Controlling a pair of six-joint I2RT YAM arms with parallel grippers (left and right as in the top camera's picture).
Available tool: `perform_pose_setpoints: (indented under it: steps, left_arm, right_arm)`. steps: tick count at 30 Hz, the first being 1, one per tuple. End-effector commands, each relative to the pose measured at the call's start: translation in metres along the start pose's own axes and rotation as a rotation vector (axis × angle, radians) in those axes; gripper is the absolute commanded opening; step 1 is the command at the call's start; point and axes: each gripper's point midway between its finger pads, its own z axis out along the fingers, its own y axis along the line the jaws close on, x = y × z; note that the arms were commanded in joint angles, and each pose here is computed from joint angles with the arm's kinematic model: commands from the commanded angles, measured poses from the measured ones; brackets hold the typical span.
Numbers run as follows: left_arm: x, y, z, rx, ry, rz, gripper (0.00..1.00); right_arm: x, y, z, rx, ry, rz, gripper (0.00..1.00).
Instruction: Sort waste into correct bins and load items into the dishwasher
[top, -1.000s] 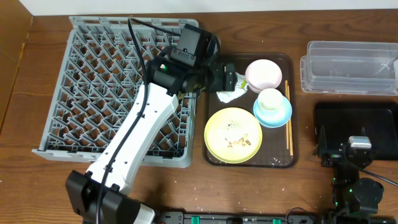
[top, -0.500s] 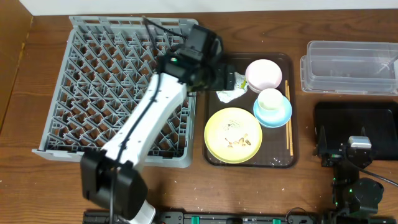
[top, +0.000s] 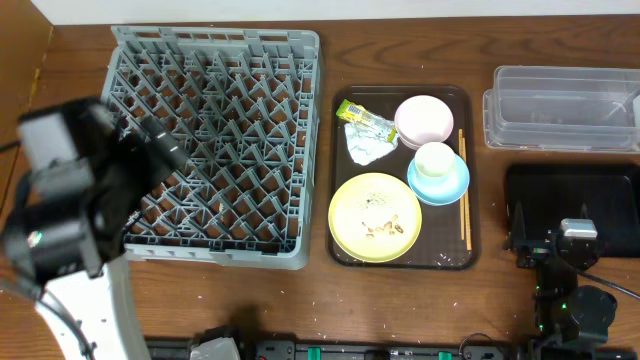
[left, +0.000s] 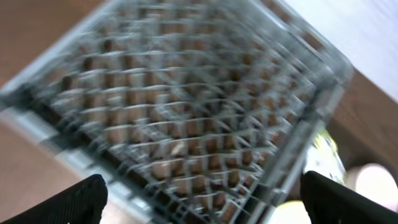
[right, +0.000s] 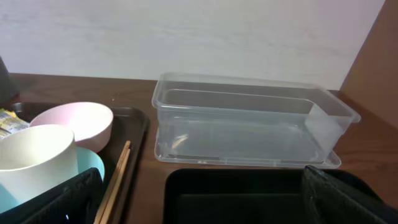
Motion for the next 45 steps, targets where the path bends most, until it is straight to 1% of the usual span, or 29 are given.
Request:
perform_pose_setpoints:
  steps: [1, 4, 6, 7, 8, 10, 11, 15, 17, 19, 21, 23, 24, 27, 29, 33, 35, 37, 39, 42, 45]
  left_arm:
    - [-0.005, 0.034, -0.015, -0.086, -0.045, -0.084, 1.0]
    - [-0.001, 0.049, -0.024, -0.12, -0.05, -0.125, 1.0]
    - [0.0, 0.051, -0.025, -0.125, -0.048, -0.13, 0.99]
    - [0.0, 0.051, -0.025, -0.124, -0.047, -0.13, 1.0]
    - [0.0, 0.051, -0.024, -0.125, -0.046, -0.13, 1.0]
    - [0.001, 0.051, -0.023, -0.126, -0.043, -0.13, 1.0]
    - [0.001, 0.051, -0.023, -0.126, -0.042, -0.13, 0.99]
    - [0.0, 0.051, -0.022, -0.128, -0.038, -0.13, 0.99]
    - [0.0, 0.051, -0.022, -0.127, -0.038, -0.13, 0.99]
    - [0.0, 0.051, -0.022, -0.127, -0.038, -0.13, 0.99]
    - [0.0, 0.051, -0.022, -0.128, -0.038, -0.13, 0.99]
    - [0.0, 0.051, -0.022, -0.128, -0.038, -0.13, 0.99]
    - [0.0, 0.051, -0.022, -0.128, -0.038, -0.13, 0.99]
    - [0.0, 0.051, -0.022, -0.128, -0.039, -0.13, 0.99]
    - [0.0, 0.051, -0.022, -0.128, -0.038, -0.13, 0.99]
    - [0.0, 0.051, -0.022, -0.127, -0.038, -0.13, 0.99]
    - [0.0, 0.051, -0.022, -0.128, -0.038, -0.13, 0.99]
    - [0.0, 0.051, -0.022, -0.128, -0.038, -0.13, 0.99]
    - [0.0, 0.051, -0.022, -0.128, -0.038, -0.13, 0.99]
    - [0.0, 0.051, -0.022, -0.128, -0.038, -0.13, 0.99]
    - [0.0, 0.051, -0.022, -0.128, -0.038, -0.13, 0.99]
  right_arm:
    - [0.001, -0.002, 0.0, 0.008, 0.001, -0.012, 0.99]
    - [-0.014, -0.001, -0.001, 0.003, -0.057, -0.001, 0.99]
    - [-0.033, 0.009, -0.003, -0.063, -0.134, 0.083, 0.99]
    - [-0.044, 0.02, -0.006, -0.143, -0.172, 0.159, 0.99]
    - [-0.055, 0.039, -0.012, -0.269, -0.199, 0.263, 0.99]
    - [-0.066, 0.066, -0.024, -0.462, -0.194, 0.4, 0.99]
    - [-0.072, 0.068, -0.027, -0.484, -0.21, 0.432, 0.99]
    - [-0.131, 0.055, -0.05, -0.546, -0.42, 0.67, 0.99]
    - [-0.156, 0.042, -0.064, -0.546, -0.544, 0.756, 0.99]
    - [-0.18, 0.031, -0.079, -0.533, -0.656, 0.766, 0.99]
    - [-0.203, 0.028, -0.086, -0.527, -0.683, 0.756, 0.99]
    - [-0.228, 0.037, -0.085, -0.546, -0.635, 0.676, 0.99]
    - [-0.241, 0.045, -0.082, -0.566, -0.594, 0.602, 0.99]
    - [-0.272, 0.07, -0.061, -0.65, -0.435, 0.437, 0.99]
    - [-0.289, 0.089, -0.035, -0.74, -0.274, 0.355, 0.99]
    - [-0.302, 0.12, 0.018, -0.905, 0.038, 0.282, 0.99]
    - [-0.298, 0.137, 0.036, -0.945, 0.138, 0.231, 0.99]
    - [-0.286, 0.159, 0.059, -0.925, 0.265, 0.162, 0.99]
    - [-0.259, 0.18, 0.088, -0.813, 0.418, 0.064, 0.99]
    - [-0.216, 0.208, 0.117, -0.679, 0.583, -0.062, 0.99]
    - [-0.181, 0.252, 0.126, -0.726, 0.665, -0.118, 0.99]
